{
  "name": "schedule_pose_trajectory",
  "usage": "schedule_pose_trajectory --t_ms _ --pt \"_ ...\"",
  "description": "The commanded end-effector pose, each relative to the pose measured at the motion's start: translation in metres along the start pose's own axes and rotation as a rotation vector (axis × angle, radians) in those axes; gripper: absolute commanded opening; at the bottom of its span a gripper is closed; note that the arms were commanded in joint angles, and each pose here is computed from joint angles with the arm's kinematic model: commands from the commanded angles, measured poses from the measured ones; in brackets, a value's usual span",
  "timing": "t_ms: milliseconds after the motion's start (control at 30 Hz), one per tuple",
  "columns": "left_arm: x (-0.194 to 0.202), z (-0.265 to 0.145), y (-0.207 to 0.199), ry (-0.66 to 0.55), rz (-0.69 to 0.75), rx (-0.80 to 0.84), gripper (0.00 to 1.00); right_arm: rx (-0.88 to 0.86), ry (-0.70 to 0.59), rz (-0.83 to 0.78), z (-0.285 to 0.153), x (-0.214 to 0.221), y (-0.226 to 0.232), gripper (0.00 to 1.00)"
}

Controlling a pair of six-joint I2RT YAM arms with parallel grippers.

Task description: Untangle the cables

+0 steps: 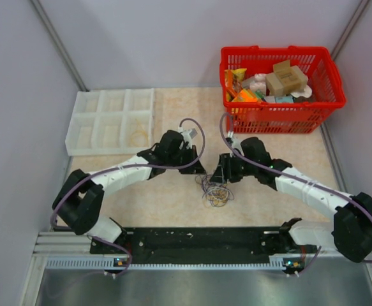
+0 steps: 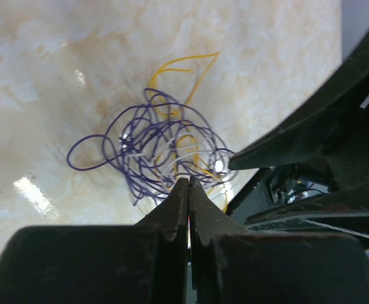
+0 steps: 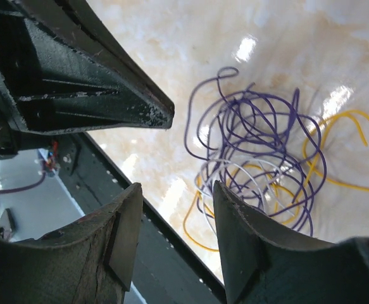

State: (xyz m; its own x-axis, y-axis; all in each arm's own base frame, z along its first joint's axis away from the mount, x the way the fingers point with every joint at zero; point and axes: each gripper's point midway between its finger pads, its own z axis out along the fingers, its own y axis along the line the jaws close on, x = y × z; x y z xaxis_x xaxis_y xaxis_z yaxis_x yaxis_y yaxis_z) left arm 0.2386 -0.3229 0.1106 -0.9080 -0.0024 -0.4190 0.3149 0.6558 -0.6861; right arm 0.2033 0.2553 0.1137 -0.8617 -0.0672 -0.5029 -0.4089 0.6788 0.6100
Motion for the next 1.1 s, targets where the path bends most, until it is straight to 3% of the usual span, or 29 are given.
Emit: schedule_pose_trajectory --t_ms 0,100,133,200,233,300,500,767,900,1067 --pt "-0.043 -0.038 -0.059 -0.129 0.15 0.128 0.0 -0.089 -0.126 -0.016 -0.015 -0.029 0.02 0.49" --pt "-0.037 -0.041 -0.046 -0.079 0.103 0.029 0.04 -0.083 -0.139 -0.014 -0.018 -0.031 0.02 0.49" --pt "-0.033 -0.041 -0.037 -0.071 0.07 -0.017 0.21 -0.087 -0.139 -0.016 -0.018 -0.031 0.021 0.49" --pt "-0.027 -0.041 -0.024 -0.081 0.038 -0.053 0.7 -0.09 -0.146 -0.016 -0.021 -0.031 0.022 0.49" --pt "-0.022 -0.04 -0.018 -0.085 0.02 -0.066 0.82 -0.089 -0.157 -0.021 -0.023 -0.033 0.023 0.49" --pt "-0.016 -0.034 -0.015 -0.078 -0.013 -0.053 0.82 -0.078 -0.176 -0.02 -0.027 -0.035 0.022 0.49" --pt "0.0 -0.004 -0.002 -0.013 -0.107 -0.023 0.56 -0.067 -0.219 -0.038 -0.041 -0.041 0.026 0.49" --pt "0.001 0.018 0.016 -0.002 -0.123 -0.063 0.47 -0.053 -0.199 -0.036 -0.039 -0.031 0.019 0.5" --pt "-0.002 0.02 0.011 -0.017 -0.12 -0.037 0.33 -0.053 -0.19 -0.036 -0.038 -0.029 0.017 0.5" --pt "0.0 0.024 0.007 0.0 -0.11 -0.026 0.34 -0.078 -0.16 -0.019 -0.03 -0.025 0.018 0.49"
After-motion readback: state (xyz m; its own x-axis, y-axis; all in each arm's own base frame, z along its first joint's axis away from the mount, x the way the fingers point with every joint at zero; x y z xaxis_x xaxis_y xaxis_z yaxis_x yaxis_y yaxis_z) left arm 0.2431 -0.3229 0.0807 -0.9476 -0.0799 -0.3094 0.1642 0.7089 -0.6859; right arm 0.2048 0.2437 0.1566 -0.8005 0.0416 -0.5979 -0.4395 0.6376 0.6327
